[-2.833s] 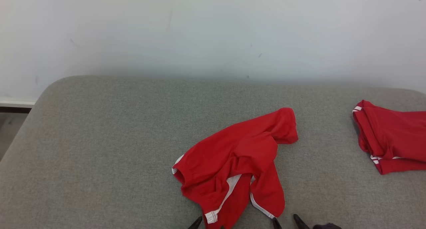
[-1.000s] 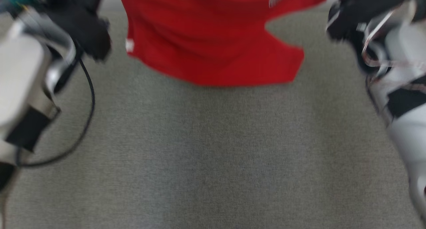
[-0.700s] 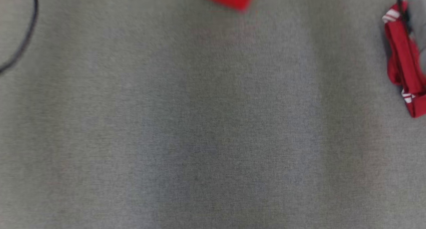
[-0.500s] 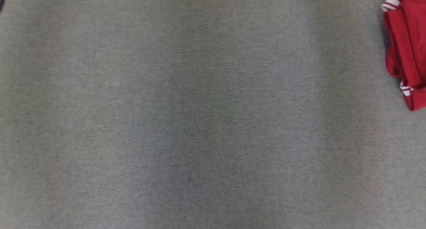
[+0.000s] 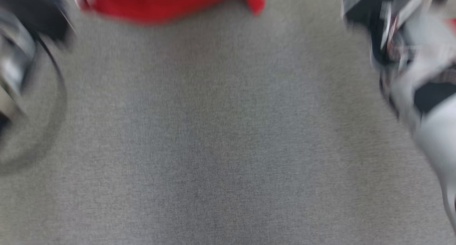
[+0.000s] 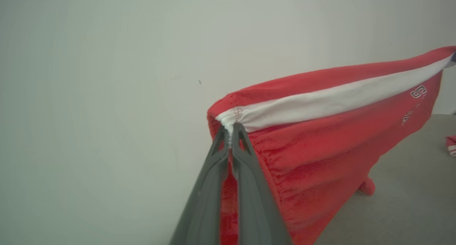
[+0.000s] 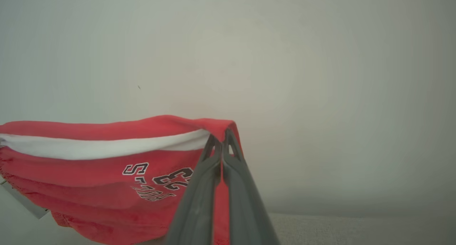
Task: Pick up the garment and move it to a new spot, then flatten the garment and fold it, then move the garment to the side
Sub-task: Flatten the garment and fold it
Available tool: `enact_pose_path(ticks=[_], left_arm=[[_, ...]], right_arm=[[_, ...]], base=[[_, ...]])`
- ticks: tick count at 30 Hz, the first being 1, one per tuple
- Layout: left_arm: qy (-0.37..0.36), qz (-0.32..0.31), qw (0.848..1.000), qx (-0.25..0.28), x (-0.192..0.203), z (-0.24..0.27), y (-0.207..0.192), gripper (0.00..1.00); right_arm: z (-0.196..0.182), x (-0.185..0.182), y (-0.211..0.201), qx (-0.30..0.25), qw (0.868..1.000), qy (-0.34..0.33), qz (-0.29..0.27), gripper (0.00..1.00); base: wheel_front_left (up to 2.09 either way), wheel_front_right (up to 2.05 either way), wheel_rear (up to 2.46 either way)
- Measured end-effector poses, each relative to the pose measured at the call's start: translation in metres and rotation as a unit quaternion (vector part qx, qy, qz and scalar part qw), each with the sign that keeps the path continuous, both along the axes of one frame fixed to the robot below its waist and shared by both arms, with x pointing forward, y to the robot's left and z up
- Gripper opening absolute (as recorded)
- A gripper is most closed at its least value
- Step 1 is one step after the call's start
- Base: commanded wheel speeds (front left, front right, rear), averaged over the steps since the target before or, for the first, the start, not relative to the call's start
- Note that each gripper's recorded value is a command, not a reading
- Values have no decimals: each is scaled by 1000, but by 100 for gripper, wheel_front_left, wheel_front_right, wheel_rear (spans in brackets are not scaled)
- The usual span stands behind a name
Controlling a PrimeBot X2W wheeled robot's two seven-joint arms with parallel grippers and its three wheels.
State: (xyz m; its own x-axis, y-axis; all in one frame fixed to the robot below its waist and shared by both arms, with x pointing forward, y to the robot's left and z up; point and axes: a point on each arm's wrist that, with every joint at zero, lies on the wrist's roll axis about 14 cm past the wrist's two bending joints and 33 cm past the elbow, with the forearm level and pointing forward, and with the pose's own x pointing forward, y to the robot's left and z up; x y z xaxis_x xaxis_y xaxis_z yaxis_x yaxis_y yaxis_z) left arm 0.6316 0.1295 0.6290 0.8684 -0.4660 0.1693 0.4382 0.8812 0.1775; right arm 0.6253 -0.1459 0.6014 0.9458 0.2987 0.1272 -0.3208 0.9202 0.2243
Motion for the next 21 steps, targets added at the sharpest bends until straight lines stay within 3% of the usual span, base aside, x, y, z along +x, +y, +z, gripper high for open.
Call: enact_pose_path(ticks=[7, 11, 21], left_arm=[[67, 10, 996, -51, -88, -58, -12, 0], [94, 49, 992, -63, -140, -82, -2, 0], [180, 109, 969, -130, -242, -134, -1, 0]], right_arm=[[-61, -80, -17, 17, 998, 63, 12, 0], [-92, -124, -25, 32, 995, 97, 10, 0], [-159, -217, -20, 37, 983, 181, 20, 0]], base=[[0, 0, 0], [0, 0, 0], [0, 0, 0]])
